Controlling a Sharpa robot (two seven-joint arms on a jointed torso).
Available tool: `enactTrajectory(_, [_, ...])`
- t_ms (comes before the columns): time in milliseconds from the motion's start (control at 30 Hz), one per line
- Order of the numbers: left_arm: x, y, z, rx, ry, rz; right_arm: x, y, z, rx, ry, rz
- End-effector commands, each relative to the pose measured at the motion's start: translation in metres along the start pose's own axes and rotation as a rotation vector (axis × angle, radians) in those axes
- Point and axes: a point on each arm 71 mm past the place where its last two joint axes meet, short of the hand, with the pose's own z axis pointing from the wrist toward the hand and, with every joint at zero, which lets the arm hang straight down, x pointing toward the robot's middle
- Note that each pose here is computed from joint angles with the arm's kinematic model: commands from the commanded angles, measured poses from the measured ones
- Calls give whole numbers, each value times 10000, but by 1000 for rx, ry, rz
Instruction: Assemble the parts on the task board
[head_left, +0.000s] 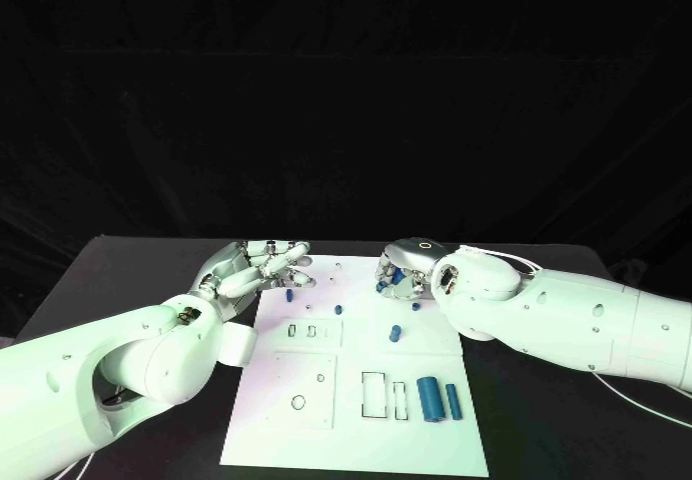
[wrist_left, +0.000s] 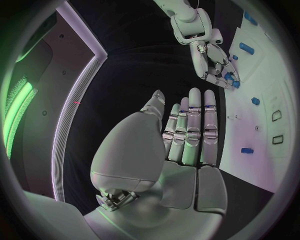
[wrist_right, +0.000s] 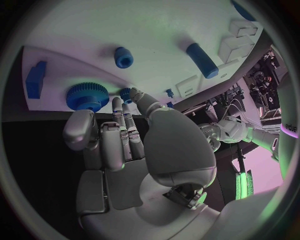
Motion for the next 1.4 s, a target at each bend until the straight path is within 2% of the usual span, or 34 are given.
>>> enactTrajectory(33, [34, -16, 4, 6, 27, -5, 15, 6, 12, 3, 16, -12])
enactTrajectory(467, [41, -8, 13, -2, 32, -7, 27, -10, 37, 10, 14, 2])
enactTrajectory(700, [30, -5, 15, -5, 29, -5, 17, -5, 38, 8, -4, 9])
enactTrajectory(800, [27, -5, 16, -5, 28, -5, 0, 5, 35, 4, -29, 16])
enactTrajectory(1133, [-8, -6, 15, -6, 19, -1, -120, 108, -1, -19, -171, 80])
enactTrajectory(1400, [-23, -7, 20, -7, 16, 0, -175, 195, 108, -13, -220, 92])
